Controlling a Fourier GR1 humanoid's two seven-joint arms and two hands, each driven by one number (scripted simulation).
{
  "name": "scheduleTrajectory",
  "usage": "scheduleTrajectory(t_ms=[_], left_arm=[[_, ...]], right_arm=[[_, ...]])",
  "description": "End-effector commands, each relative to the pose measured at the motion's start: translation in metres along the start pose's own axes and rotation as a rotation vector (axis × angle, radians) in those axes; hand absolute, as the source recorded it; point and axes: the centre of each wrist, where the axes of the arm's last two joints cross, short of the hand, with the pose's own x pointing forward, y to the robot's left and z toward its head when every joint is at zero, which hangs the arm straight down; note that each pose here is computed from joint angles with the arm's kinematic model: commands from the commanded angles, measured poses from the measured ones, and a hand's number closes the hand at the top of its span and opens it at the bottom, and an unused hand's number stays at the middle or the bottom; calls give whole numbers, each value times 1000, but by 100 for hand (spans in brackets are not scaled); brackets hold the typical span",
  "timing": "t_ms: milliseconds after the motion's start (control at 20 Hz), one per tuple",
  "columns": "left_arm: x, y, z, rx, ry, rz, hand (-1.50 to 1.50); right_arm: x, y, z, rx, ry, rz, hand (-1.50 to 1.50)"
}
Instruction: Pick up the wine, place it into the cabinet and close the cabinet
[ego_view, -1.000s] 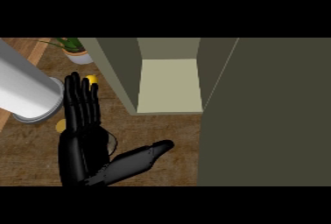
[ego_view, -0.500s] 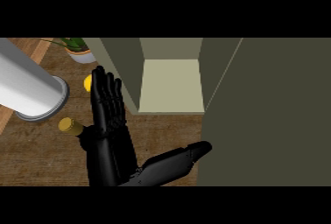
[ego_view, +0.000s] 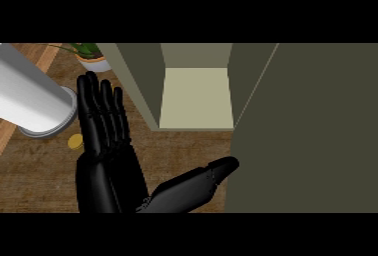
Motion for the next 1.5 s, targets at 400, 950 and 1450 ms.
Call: scheduleTrajectory(t_ms=[400,950,1450], left_arm=[[18,23,13,126,22,-36,-150],[27,80,19,196,79,-54,-150],[0,102,16,232,161,-55,-150]], right_arm=[[35,8,8,-17,-29,12,-150],[44,3,18,0,-22,-2,-150],[48,4,10,-10,-38,-4,-150]])
